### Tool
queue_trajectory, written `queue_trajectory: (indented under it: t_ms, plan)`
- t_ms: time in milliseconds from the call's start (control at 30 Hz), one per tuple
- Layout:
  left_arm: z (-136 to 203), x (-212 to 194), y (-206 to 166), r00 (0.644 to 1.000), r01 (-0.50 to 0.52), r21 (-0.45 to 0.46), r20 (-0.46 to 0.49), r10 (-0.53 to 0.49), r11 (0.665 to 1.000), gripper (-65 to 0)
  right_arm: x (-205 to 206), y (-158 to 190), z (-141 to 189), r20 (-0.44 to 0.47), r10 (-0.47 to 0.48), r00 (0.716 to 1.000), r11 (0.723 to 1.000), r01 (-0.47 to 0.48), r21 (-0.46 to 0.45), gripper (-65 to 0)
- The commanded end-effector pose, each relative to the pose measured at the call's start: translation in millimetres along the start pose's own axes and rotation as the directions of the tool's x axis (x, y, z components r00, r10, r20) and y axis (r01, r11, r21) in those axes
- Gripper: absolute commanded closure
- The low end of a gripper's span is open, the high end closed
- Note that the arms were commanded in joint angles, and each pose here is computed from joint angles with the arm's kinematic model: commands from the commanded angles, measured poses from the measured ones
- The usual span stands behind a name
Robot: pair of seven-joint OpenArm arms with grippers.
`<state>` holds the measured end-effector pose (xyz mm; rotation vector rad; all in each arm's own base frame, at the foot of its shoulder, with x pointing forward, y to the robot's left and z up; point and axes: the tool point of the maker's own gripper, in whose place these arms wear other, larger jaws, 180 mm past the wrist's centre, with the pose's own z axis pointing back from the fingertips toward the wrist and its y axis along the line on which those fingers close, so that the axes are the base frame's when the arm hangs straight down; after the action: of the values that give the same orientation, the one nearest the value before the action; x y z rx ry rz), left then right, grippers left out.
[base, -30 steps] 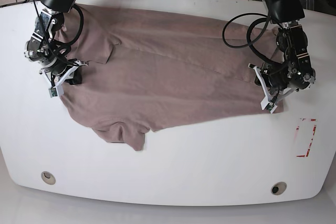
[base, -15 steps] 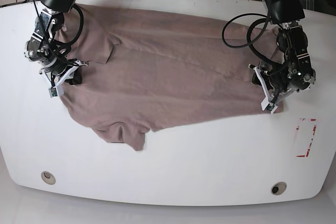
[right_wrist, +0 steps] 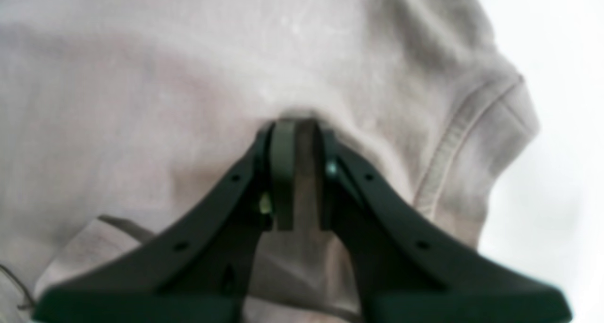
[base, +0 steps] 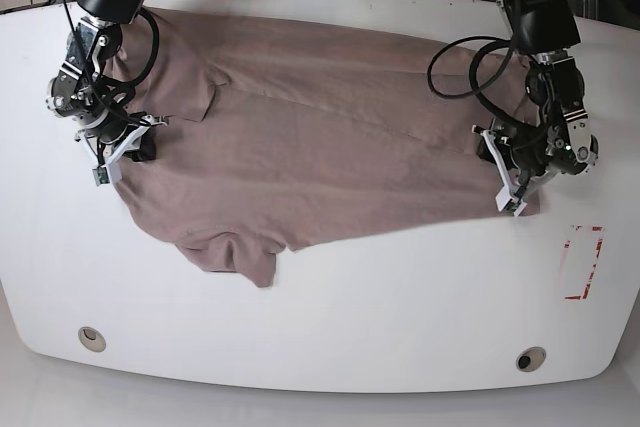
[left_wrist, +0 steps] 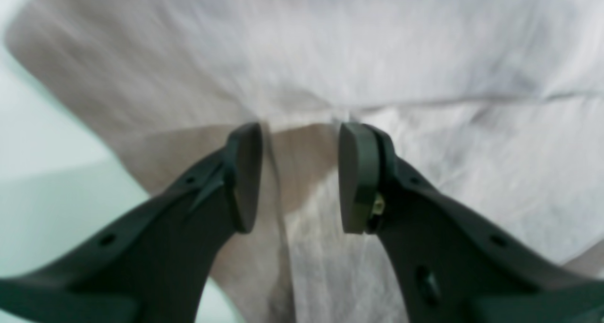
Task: Layout the t-shirt on the table in an organized manner, then fold the t-shirt properly
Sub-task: 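Hold the shirt body pinched with both grippers, then drag the pinched shirt fold with the left gripper away from the right gripper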
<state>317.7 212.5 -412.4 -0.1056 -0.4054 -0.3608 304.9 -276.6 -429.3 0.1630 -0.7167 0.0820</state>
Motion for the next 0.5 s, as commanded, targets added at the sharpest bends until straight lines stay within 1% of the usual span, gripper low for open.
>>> queue_trajectory:
  t_ms: [0,200,267,400,433,467]
  plan:
    - [8.1,20.9,7.6,0.997,0.007,0.018,0.072,-0.008,1.0,-25.1,-13.1,-5.9,1.7,-0.07,0.02,0.997,1.0,-0.022,-0.022,-6.7]
    - [8.5,22.0,7.1,0.997,0.008,0.018,0.077,-0.009,1.0,-24.4,-13.0,-6.3,1.9,-0.069,0.019,0.997,1.0,-0.021,-0.023,-6.7]
    - [8.5,22.0,7.1,0.997,0.008,0.018,0.077,-0.009,1.0,-19.4,-13.0,-6.3,1.9,-0.069,0.019,0.997,1.0,-0.021,-0.023,-6.7]
    - [8.4,22.4,6.5,0.997,0.012,0.016,0.078,-0.014,1.0,-1.7,-13.0,-6.3,1.9,-0.069,0.019,0.997,1.0,-0.021,-0.023,-6.7]
    - [8.4,22.4,6.4,0.997,0.014,0.016,0.078,-0.015,1.0,0.0,-13.0,-6.3,1.9,-0.069,0.019,0.997,1.0,-0.021,-0.023,-6.7]
    - [8.7,22.7,6.5,0.997,0.015,0.017,0.079,-0.016,1.0,0.0,-13.0,-6.3,1.9,-0.069,0.019,0.997,1.0,-0.021,-0.023,-6.7]
